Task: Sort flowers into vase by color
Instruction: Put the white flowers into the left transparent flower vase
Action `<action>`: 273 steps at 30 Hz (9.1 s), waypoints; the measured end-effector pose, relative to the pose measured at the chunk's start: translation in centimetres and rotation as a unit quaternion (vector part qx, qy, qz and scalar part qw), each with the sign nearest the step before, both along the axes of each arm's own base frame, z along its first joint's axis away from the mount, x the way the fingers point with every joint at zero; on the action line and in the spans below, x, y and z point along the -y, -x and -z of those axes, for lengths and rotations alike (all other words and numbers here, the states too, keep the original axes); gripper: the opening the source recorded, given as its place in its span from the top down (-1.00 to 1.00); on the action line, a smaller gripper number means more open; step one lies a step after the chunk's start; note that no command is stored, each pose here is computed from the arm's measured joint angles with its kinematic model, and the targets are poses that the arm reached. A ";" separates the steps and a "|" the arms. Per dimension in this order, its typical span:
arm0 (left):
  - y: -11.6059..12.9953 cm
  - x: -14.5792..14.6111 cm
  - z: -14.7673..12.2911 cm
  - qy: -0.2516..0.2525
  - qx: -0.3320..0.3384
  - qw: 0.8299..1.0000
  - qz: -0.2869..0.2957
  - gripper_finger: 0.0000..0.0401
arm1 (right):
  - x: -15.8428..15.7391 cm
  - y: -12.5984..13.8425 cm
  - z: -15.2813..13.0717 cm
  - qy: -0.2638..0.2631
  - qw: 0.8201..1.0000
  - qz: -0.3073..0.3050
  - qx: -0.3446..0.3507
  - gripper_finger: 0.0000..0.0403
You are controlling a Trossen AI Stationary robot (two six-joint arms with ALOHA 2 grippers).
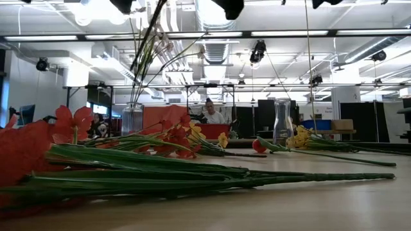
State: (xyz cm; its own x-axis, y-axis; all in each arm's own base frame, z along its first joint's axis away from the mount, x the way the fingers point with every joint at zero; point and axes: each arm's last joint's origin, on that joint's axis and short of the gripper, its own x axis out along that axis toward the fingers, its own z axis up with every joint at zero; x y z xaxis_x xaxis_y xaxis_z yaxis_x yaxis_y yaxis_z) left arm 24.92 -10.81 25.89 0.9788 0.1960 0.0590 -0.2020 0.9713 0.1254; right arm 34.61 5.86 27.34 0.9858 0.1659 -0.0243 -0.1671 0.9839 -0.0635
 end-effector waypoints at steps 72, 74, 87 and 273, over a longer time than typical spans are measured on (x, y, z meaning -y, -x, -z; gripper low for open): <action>8.3 -9.3 1.5 0.072 -0.197 0.969 -0.133 -0.55 | 16.6 -9.4 -5.9 0.047 0.986 0.156 -0.039 0.94; 8.2 -9.6 1.3 0.069 -0.193 0.972 -0.112 -0.52 | 16.5 -9.4 -5.8 0.046 0.988 0.142 -0.044 0.94; 11.0 -11.1 4.6 0.023 -0.163 0.979 -0.117 -0.50 | 15.6 -9.6 -5.2 0.044 0.993 0.101 -0.052 0.94; 10.1 -20.2 15.4 0.109 -0.115 0.940 -0.301 -0.04 | 18.2 -13.3 -0.4 0.106 0.978 0.174 0.045 0.94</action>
